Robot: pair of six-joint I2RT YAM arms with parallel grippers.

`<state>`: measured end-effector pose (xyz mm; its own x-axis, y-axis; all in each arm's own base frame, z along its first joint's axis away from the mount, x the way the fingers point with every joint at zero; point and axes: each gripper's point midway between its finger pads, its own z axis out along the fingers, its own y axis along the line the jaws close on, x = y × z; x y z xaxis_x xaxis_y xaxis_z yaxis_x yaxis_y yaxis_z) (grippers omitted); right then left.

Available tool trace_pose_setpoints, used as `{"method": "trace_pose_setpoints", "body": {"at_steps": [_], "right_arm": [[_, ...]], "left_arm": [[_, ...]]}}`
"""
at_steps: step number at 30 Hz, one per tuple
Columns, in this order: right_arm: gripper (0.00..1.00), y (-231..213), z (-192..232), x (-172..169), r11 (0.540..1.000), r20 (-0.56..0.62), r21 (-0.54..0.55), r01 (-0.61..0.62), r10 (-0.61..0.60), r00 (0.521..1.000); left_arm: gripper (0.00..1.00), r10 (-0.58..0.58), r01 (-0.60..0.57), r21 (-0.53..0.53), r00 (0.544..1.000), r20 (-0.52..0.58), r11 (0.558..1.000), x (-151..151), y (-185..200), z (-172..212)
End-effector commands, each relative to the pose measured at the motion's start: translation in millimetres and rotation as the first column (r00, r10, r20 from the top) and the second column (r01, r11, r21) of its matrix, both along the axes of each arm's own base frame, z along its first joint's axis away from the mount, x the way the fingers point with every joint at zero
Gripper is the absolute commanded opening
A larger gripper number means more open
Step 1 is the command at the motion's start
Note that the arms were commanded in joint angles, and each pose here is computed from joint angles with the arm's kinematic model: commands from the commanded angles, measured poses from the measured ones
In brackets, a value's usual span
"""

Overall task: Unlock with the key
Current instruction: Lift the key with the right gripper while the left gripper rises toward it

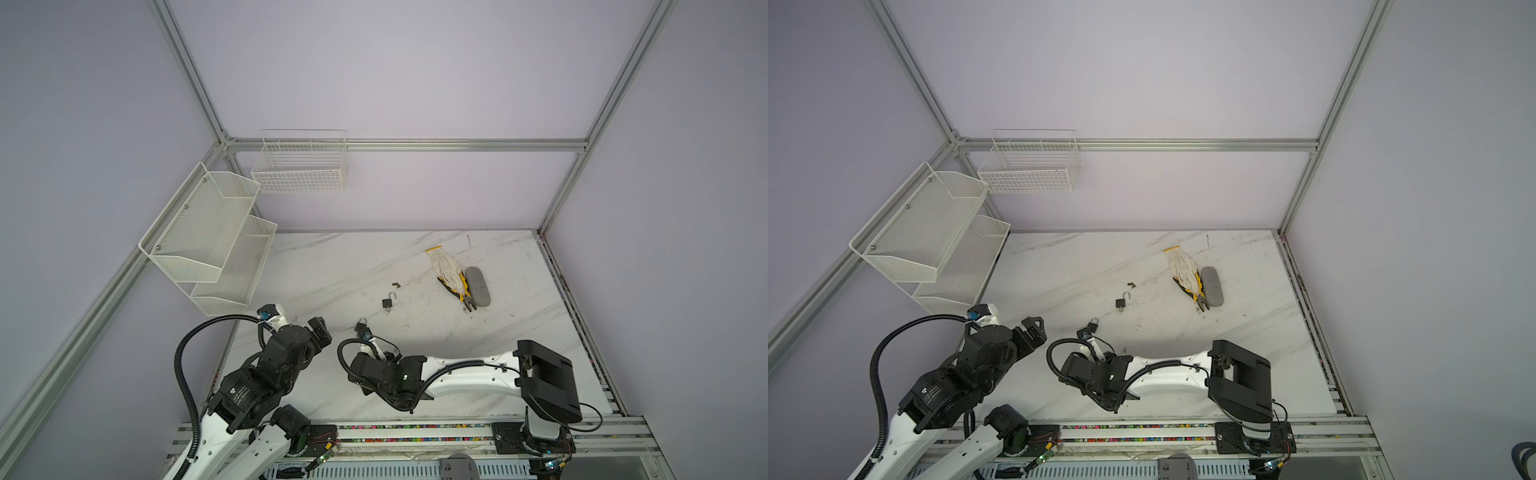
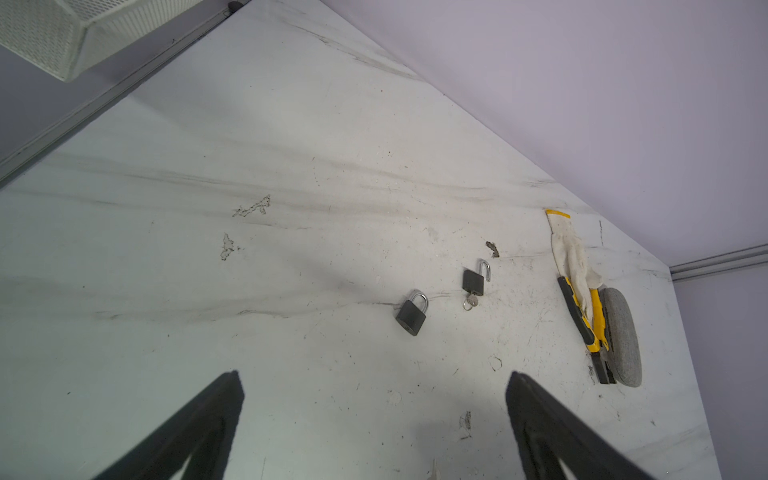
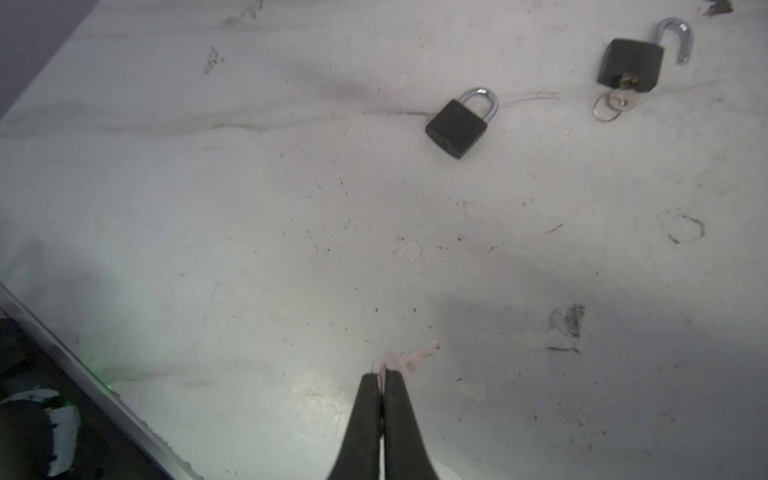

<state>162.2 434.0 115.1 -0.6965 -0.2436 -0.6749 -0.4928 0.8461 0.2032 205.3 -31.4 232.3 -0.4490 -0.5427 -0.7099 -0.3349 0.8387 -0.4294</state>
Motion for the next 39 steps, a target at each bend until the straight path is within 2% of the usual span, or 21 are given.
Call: {"method": "trace_pose_setpoints", "body": {"at_steps": [1,4,10,17,24,29,32,39], "right_arm": [[0.0,-8.5,38.2,16.0,0.993,0.014,0.118,0.01,-0.011,1.0],[0.0,-20.8,64.6,28.6,0.977,-0.003,0.215,0.005,-0.005,1.0],[0.01,-46.8,120.8,48.5,0.902,-0.005,0.431,-0.003,0.006,1.0],[0.0,-78.2,167.0,72.4,0.801,0.003,0.599,-0.008,0.007,1.0],[0.0,-93.4,209.5,92.9,0.693,0.005,0.721,0.001,-0.007,1.0],[0.0,-84.8,232.1,93.5,0.586,-0.009,0.81,-0.011,0.031,0.999],[0.0,-79.9,252.4,91.7,0.486,-0.001,0.873,-0.028,0.06,0.998],[0.0,-57.9,270.3,91.9,0.349,-0.015,0.936,-0.039,0.15,0.989]], "left_arm": [[1.0,-0.019,0.022,-0.046,0.999,0.05,0.999,11.3,-11.0,12.8],[1.0,-0.055,0.062,-0.104,0.996,0.076,0.993,20.6,-26.5,18.1],[0.99,-0.124,0.154,-0.23,0.982,0.139,0.961,41.0,-61.2,27.8],[0.93,-0.183,0.304,-0.408,0.933,0.309,0.861,61.6,-103.4,57.4],[0.9,-0.159,0.358,-0.51,0.906,0.392,0.782,74.9,-121.3,76.2],[0.89,-0.098,0.415,-0.621,0.873,0.478,0.665,81.9,-132.2,96.3],[0.9,-0.073,0.432,-0.639,0.858,0.508,0.636,85.8,-134.6,108.9],[0.96,-0.047,0.471,-0.682,0.84,0.541,0.559,93.0,-148.3,128.9]]}}
